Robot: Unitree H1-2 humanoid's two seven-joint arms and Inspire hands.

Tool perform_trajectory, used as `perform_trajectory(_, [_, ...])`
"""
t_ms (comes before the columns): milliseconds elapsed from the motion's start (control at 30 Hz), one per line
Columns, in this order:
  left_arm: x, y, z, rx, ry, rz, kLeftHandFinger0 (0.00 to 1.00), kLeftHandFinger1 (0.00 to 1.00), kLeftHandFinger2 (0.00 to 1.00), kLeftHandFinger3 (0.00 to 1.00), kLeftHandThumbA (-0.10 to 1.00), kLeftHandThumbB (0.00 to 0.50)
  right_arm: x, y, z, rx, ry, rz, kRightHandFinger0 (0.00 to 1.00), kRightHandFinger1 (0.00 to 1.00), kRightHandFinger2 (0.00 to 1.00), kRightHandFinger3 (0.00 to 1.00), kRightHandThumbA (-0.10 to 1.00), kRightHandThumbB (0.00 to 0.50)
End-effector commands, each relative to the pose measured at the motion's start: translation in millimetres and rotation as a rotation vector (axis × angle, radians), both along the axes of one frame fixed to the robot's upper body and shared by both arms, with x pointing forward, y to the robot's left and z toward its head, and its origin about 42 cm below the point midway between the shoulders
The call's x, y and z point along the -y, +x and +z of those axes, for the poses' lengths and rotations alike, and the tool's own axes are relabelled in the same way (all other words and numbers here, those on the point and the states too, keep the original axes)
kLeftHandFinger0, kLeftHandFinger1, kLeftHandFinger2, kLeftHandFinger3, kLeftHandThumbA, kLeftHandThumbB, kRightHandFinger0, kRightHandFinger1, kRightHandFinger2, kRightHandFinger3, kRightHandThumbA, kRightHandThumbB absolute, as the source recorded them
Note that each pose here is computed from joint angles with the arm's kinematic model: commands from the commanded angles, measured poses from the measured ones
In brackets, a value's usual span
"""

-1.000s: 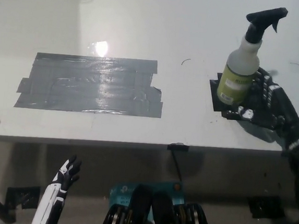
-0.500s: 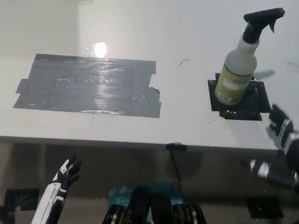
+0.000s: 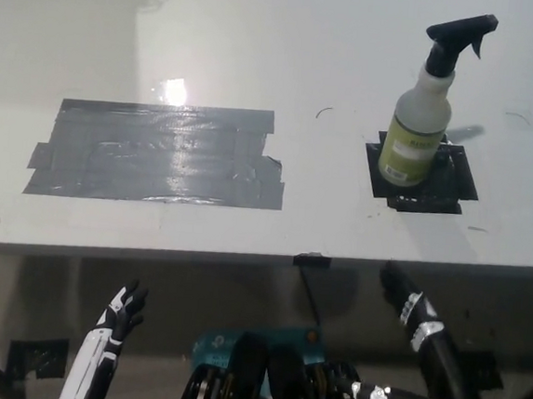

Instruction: A person hands a spray bottle to the robot which it grabs with its right hand and places on the black spot infront of it on the table

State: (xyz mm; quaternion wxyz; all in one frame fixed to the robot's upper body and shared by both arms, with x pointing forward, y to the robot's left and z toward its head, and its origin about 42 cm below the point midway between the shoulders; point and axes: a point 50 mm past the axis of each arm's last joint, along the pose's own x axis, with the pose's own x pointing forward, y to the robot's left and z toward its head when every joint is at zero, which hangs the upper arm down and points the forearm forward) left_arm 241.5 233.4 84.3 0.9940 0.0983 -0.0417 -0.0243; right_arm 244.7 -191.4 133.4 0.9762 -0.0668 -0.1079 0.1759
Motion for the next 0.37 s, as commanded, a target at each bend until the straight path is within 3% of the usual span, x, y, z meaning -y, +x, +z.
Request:
perform_trajectory(0, [-1.0, -3.4, 7.2, 0.060, 0.028, -0.020, 1.00, 1.00, 1.00, 1.00, 1.00, 0.023, 4.4, -5.2, -17.6, 0.041, -0.102, 0.022, 1.00, 1.00, 1.00, 1.00, 0.99, 0.469])
perform_trajectory(133, [-0.2, -0.4, 10.1, 0.064, 0.012, -0.022, 1.00, 1.00, 1.00, 1.00, 1.00, 0.008, 7.2, -0.8, -21.6, 0.025, -0.101, 0.017, 1.00, 1.00, 1.00, 1.00, 0.99, 0.473])
perform_trajectory(233, [-0.3, 3.4, 12.4, 0.073, 0.008, -0.026, 1.00, 1.00, 1.00, 1.00, 1.00, 0.003, 9.6, 6.2, -23.5, 0.028, -0.082, 0.015, 1.00, 1.00, 1.00, 1.00, 0.95, 0.432])
perform_trajectory(333, [-0.3, 6.3, 13.9, 0.077, 0.015, -0.027, 1.00, 1.00, 1.00, 1.00, 1.00, 0.004, 11.0, 9.0, -24.4, 0.023, -0.064, 0.015, 1.00, 1.00, 1.00, 1.00, 0.94, 0.437])
